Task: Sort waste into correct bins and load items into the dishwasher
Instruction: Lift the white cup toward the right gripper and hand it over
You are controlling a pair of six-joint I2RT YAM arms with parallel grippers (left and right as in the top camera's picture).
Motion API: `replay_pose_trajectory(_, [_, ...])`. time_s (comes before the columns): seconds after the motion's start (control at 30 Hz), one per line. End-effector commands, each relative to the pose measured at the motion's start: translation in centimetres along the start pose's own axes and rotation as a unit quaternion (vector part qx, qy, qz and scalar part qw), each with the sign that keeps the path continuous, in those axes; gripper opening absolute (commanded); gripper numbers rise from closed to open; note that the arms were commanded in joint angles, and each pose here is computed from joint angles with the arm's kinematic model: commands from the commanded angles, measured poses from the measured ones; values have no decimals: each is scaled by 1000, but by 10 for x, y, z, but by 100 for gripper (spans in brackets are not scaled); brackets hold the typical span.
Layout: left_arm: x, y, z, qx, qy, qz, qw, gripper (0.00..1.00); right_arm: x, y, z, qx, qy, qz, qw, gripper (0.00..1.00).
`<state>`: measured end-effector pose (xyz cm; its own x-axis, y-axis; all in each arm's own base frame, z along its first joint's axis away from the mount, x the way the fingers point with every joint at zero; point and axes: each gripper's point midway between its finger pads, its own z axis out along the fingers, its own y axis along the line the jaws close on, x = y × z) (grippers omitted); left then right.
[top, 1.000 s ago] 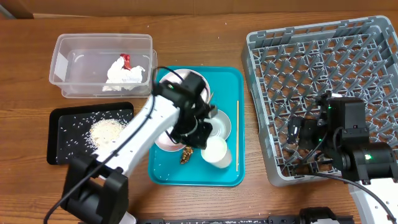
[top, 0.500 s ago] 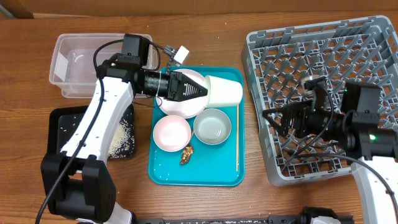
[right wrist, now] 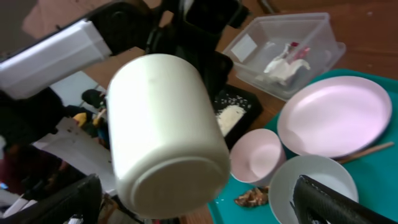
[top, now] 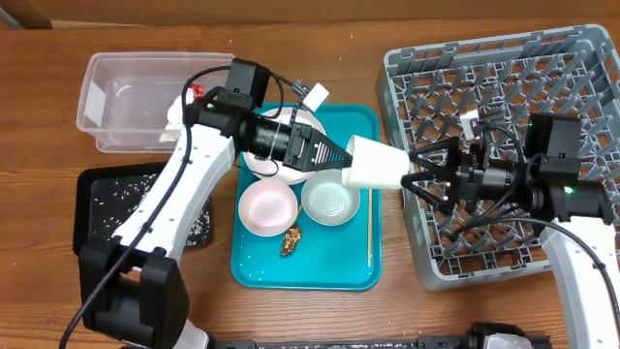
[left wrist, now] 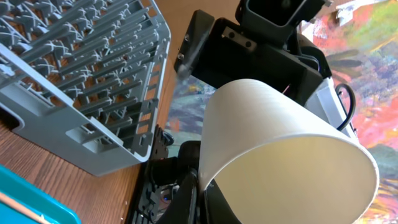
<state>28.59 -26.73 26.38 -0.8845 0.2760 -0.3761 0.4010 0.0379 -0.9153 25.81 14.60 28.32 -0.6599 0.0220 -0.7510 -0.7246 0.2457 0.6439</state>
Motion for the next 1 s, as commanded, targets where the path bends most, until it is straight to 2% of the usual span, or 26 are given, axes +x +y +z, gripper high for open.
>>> replay_pose_trajectory(0.0, [-3,-4,5,10,5,8,1000,4,-12,22,-3,-53,-16,-21,998,100])
replay_pose_trajectory(0.13, [-3,-4,5,10,5,4,1000,4,-12,24,-3,-61,-16,-16,998,96])
replay_pose_trajectory(0.6, [-3,-4,5,10,5,6,1000,4,2,38,23,-85,25,-29,996,96])
replay_pose_trajectory(0.8, [-3,-5,5,10,5,6,1000,4,-1,37,23,-86,23,-45,995,88])
replay_pose_trajectory(0.97, [-3,-5,5,10,5,6,1000,4,-4,33,24,-74,21,-63,995,77])
